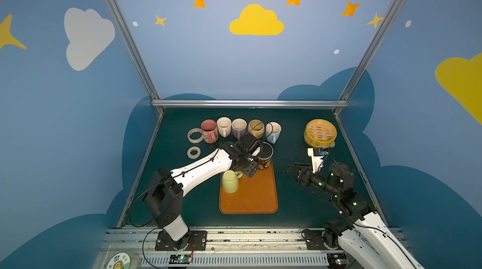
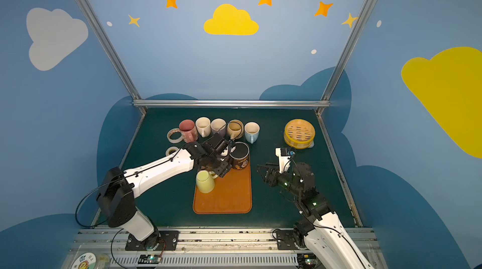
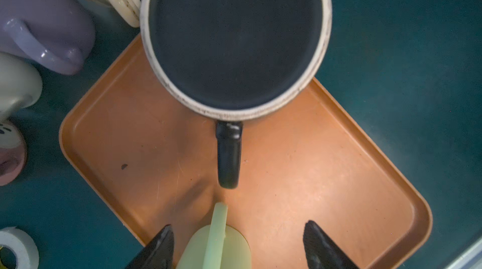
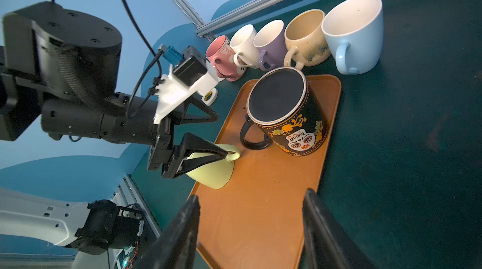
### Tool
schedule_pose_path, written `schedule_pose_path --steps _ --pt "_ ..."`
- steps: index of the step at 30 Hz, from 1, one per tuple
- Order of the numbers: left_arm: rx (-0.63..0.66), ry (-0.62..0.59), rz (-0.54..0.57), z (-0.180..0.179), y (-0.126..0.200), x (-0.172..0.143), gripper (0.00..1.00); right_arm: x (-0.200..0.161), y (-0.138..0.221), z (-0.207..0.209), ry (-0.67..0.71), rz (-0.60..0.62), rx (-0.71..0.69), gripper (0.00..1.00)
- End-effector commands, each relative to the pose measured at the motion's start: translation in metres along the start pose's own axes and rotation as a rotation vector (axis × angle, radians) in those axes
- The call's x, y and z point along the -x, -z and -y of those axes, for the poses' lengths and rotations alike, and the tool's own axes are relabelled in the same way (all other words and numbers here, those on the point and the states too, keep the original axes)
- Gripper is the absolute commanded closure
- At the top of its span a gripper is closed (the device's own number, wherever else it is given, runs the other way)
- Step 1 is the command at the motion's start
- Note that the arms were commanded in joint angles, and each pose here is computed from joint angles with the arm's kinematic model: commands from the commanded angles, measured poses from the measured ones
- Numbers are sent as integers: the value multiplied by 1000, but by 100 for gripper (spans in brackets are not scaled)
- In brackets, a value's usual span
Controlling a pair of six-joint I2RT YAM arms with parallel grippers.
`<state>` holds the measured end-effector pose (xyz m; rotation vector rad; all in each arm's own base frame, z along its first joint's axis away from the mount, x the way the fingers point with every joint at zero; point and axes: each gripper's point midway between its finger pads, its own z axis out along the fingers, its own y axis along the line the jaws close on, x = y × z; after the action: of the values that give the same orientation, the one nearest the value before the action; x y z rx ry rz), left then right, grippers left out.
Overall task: Turn the mug right side up
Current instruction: Pick up the mug from the tray.
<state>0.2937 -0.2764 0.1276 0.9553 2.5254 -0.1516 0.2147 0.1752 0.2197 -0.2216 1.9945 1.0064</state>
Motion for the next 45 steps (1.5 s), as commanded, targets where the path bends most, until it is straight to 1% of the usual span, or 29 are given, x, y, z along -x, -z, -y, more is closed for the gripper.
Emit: schedule_pose_path --steps 1,6,13,18,22,24,27,30,34,37,39,45 --pt "41 -40 -31 -4 -9 6 24 -2 4 -1 15 -1 14 43" --pt "36 -49 -75 -4 -30 10 28 0 7 -4 18 3 33 43" --pt "-23 -26 -118 -8 -52 14 34 1 10 -1 10 14 38 43" --pt "-13 -38 -162 -11 -67 12 38 2 10 4 -1 20 36 43" --pt "3 -33 -162 -13 -74 14 44 4 9 7 -29 26 46 43" --pt "13 -35 -159 -14 -75 16 47 5 8 9 -42 28 50 43" --pt "30 -38 -156 -17 -75 17 56 5 8 12 -56 30 53 43" --pt "34 -39 -151 -17 -75 17 67 6 8 12 -62 33 55 43" --pt "48 -48 -136 -18 -72 20 85 7 8 13 -68 34 55 43" --pt "58 -52 -118 -18 -67 24 94 8 9 13 -68 37 54 43" --pt "57 -48 -96 -17 -61 26 96 9 10 13 -66 39 51 43" --pt "-2 8 14 -8 -32 38 96 3 9 18 -76 25 39 43"
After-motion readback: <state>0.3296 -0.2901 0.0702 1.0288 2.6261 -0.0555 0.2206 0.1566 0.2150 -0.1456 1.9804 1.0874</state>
